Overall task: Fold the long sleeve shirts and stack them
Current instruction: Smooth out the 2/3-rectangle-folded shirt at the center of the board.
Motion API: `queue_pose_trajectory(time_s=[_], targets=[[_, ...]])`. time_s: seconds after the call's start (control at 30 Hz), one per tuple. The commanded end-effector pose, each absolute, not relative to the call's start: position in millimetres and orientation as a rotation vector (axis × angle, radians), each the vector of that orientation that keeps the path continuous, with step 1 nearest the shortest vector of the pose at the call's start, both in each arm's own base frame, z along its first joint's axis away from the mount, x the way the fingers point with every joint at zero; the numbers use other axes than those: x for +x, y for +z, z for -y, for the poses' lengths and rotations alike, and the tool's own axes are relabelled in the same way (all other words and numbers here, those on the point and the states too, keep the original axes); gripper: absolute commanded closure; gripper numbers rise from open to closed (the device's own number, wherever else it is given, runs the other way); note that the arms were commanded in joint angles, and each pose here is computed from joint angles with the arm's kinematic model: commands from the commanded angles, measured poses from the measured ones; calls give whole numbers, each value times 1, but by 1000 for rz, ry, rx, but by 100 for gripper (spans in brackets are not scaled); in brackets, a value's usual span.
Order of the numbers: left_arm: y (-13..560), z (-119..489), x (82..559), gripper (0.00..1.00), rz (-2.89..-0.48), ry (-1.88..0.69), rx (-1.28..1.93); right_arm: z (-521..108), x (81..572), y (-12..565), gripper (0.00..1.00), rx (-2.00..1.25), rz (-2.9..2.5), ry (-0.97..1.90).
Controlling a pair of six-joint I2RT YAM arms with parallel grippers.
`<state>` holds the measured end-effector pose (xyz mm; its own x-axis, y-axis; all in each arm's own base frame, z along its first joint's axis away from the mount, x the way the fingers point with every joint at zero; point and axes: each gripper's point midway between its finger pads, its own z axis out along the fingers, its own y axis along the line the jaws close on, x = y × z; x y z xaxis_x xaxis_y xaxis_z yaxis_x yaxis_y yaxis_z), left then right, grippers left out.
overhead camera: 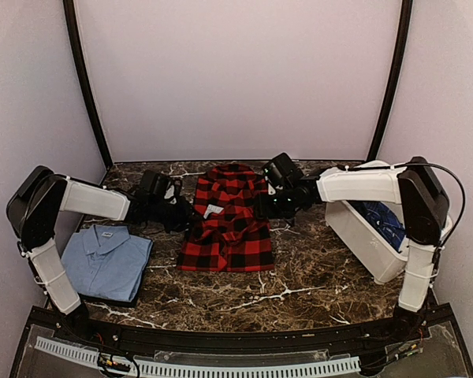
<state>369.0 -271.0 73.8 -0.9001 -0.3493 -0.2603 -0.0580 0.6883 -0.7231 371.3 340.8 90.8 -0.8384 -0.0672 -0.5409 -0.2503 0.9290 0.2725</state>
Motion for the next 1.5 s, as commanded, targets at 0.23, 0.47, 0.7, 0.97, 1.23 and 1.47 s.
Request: queue_pose_trajectory(time_s=[0.23, 0.47, 0.7, 0.97, 1.23, 1.47], targets=[[111, 271, 395, 75, -2408, -1145, -323, -324, 340, 129, 49, -256, -2462, 562], [113, 278, 405, 75, -2405, -1167, -325, -327, 303, 117, 65, -350, -2477, 583], [115, 278, 411, 75, -2397, -1173, -327, -350, 263, 109, 80, -459, -2463, 682], [132, 264, 413, 74, -2378, -1117, -293, -349, 243, 83, 83, -469, -2513, 727], [149, 248, 386, 70, -2366, -1073, -247, -370, 240, 72, 83, -519, -2510, 830], [150, 231, 350, 67, -2384, -1056, -241, -388, 250, 61, 83, -534, -2527, 853]])
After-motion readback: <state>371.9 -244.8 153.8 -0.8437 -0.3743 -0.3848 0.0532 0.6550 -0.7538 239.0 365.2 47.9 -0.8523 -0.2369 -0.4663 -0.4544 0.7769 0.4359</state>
